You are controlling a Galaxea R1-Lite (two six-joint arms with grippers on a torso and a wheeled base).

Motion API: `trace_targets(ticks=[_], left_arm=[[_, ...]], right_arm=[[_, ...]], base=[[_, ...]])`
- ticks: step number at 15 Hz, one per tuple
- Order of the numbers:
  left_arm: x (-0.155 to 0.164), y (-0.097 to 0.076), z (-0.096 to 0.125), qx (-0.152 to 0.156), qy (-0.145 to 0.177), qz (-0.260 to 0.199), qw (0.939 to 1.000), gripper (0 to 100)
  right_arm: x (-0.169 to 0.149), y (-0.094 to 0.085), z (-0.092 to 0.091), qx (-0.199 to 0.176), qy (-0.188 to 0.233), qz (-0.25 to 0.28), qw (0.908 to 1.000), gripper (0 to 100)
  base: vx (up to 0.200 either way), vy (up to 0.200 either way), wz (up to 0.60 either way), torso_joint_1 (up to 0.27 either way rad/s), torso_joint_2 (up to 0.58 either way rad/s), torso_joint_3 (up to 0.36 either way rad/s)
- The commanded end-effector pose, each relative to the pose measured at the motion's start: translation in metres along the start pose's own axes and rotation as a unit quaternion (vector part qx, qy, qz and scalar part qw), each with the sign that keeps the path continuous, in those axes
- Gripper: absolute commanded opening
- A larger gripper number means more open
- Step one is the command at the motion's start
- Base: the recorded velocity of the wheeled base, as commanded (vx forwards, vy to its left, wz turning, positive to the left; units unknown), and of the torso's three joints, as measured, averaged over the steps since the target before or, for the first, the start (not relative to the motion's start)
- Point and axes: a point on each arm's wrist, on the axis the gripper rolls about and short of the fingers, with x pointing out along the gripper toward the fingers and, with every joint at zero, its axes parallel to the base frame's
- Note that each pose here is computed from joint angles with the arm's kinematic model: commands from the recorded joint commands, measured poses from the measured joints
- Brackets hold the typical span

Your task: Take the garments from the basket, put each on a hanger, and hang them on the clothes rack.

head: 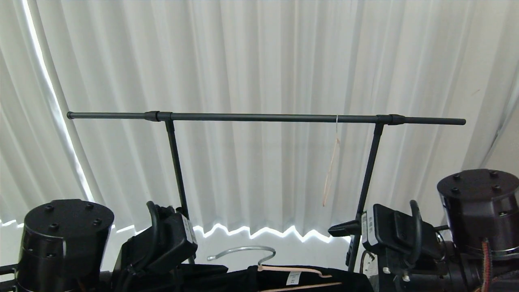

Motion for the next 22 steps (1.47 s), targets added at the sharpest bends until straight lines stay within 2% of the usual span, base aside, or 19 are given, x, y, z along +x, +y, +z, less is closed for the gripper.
trace_targets(ticks=[1,5,15,16,22], left_arm=[[0.0,-0.004,0.002,0.006,-0.005,-0.007,0.9999,0],[-0.002,-0.005,0.003,0.007,-0.011,-0.009,0.9999,0],[-0.007,-0.007,0.007,0.012,-0.028,-0.007,0.9995,0],[-0.008,-0.007,0.006,0.012,-0.028,-0.007,0.9995,0],[-0.008,-0.007,0.007,0.012,-0.029,-0.006,0.9995,0]], right_arm=[[0.024,0.002,0.007,-0.007,0.013,0.028,0.9995,100],[0.046,0.01,0.005,-0.01,0.033,0.052,0.998,100],[0.055,0.006,0.006,-0.003,0.031,0.046,0.9985,100],[0.056,0.006,0.006,-0.004,0.029,0.044,0.9986,0],[0.056,0.002,0.007,-0.004,0.024,0.027,0.9993,0]], base=[[0.0,0.0,0.0,0.0,0.0,0.0],[0.0,0.0,0.0,0.0,0.0,0.0],[0.0,0.0,0.0,0.0,0.0,0.0],[0.0,0.0,0.0,0.0,0.0,0.0],[0.0,0.0,0.0,0.0,0.0,0.0]])
